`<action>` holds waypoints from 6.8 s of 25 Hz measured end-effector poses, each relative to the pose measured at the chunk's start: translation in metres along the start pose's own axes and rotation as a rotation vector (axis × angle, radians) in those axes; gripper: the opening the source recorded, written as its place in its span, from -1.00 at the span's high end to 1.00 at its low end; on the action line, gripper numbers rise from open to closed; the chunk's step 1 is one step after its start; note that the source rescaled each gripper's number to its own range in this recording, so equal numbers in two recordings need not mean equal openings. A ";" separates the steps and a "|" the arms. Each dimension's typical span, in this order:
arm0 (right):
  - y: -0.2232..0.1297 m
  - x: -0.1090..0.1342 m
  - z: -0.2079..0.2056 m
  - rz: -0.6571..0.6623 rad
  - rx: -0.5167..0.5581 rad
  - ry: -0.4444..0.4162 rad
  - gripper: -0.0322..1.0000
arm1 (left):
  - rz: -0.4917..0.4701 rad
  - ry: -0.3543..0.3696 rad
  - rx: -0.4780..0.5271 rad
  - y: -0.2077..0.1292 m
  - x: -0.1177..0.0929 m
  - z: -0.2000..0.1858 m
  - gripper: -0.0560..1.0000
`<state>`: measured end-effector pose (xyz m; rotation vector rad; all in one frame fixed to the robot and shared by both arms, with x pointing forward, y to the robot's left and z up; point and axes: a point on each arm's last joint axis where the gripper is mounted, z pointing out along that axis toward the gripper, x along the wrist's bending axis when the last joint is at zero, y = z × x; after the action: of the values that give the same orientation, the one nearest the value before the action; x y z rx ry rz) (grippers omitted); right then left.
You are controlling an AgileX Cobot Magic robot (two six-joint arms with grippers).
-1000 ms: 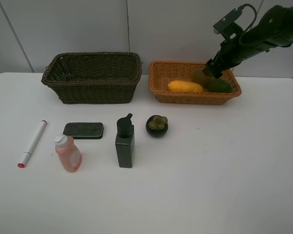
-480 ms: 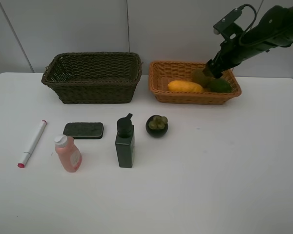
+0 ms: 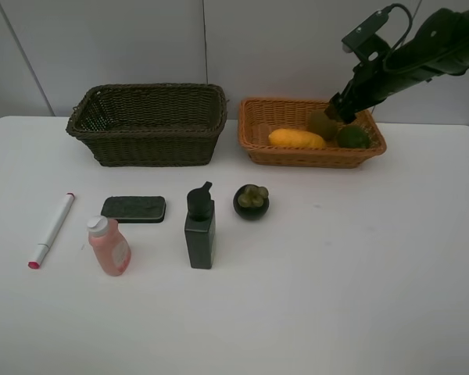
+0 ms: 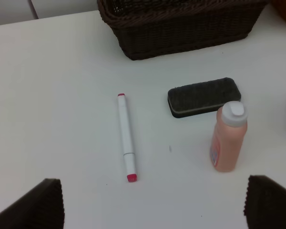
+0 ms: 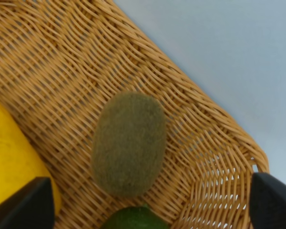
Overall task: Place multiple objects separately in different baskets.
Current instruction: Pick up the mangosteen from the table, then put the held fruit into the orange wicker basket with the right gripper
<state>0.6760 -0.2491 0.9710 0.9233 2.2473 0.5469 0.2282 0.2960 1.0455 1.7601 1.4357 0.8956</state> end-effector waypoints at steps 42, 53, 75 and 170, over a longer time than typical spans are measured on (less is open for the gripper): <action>0.047 0.111 -0.058 -0.247 0.168 0.463 -0.99 | 0.000 0.000 0.000 0.000 0.000 0.000 -1.00; 0.061 0.158 -0.063 -0.495 0.175 0.492 -0.99 | 0.000 0.000 0.000 0.000 0.000 0.000 -1.00; 0.041 0.197 -0.011 -0.532 0.239 0.569 -0.99 | 0.000 0.000 0.000 0.000 0.000 0.000 -1.00; 0.076 0.134 -0.060 -0.376 0.096 0.208 0.26 | 0.000 0.000 0.000 0.000 0.000 0.000 -1.00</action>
<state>0.5965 -0.1081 1.0034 0.4840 2.5721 0.3787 0.2282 0.2960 1.0455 1.7601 1.4357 0.8956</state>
